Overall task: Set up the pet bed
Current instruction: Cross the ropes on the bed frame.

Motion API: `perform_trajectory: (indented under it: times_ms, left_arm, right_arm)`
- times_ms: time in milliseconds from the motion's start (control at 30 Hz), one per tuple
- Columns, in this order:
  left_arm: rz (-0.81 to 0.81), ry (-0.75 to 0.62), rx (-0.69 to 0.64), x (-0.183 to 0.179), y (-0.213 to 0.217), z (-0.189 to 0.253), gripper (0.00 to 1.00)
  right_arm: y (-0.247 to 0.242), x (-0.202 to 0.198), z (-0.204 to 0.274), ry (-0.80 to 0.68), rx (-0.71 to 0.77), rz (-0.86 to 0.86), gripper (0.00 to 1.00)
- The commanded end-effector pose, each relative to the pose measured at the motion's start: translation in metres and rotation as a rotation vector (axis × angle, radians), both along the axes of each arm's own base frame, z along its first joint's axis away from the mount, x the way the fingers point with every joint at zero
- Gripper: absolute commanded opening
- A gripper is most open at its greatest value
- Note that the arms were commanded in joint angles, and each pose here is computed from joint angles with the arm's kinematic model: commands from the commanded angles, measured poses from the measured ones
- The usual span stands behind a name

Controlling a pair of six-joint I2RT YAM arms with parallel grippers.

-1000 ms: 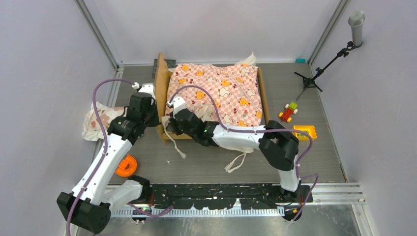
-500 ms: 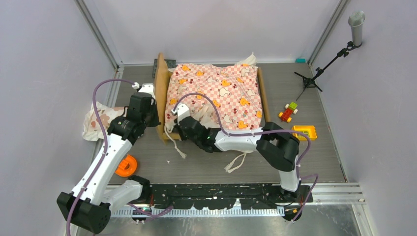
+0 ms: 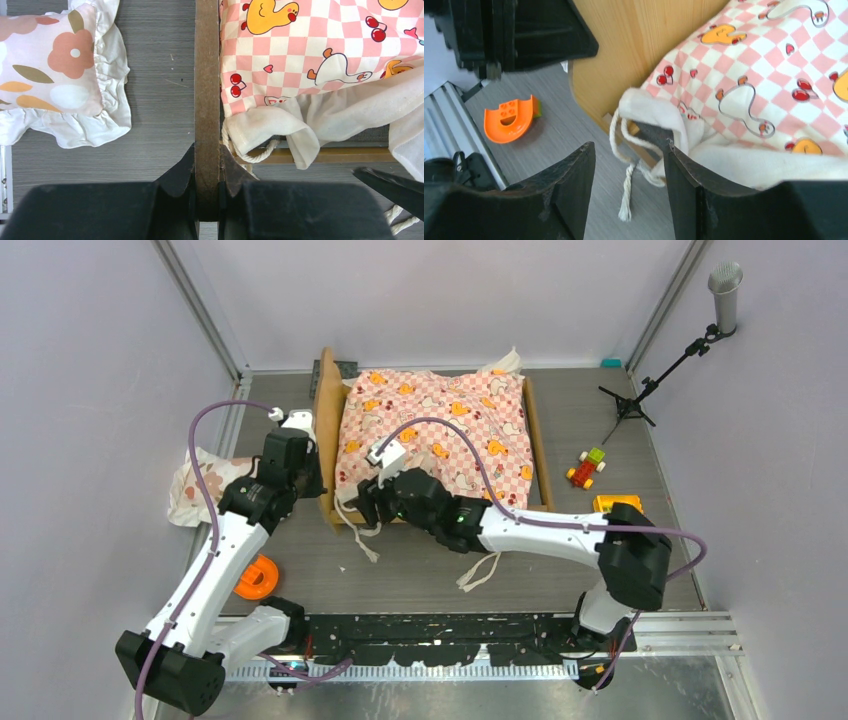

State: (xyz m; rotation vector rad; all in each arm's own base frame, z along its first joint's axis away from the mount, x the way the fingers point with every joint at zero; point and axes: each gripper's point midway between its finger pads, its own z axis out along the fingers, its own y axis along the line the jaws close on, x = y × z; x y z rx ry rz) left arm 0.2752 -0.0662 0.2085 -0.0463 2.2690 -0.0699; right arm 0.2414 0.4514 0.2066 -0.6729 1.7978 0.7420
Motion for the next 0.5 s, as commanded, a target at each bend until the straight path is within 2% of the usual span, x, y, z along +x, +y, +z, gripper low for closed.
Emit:
perform_trajectory:
  times_ms: [0,167,300,467]
  left_arm:
    - [-0.003,-0.015,-0.089,0.008,-0.013,0.001,0.0]
    - [-0.007,-0.011,-0.087,0.007,-0.013,0.001,0.0]
    - [-0.016,-0.006,-0.092,0.006,-0.014,0.0,0.0]
    - [-0.035,-0.003,-0.096,0.003,-0.016,0.002,0.0]
  right_arm:
    - [-0.019,-0.02,-0.009,0.05,0.009,0.0,0.58]
    - [-0.032,-0.043,-0.044,0.099,0.08,-0.101,0.55]
    - [-0.017,-0.061,-0.074,0.106,0.111,-0.154,0.55]
    - [-0.018,-0.041,-0.096,0.097,0.209,-0.334,0.6]
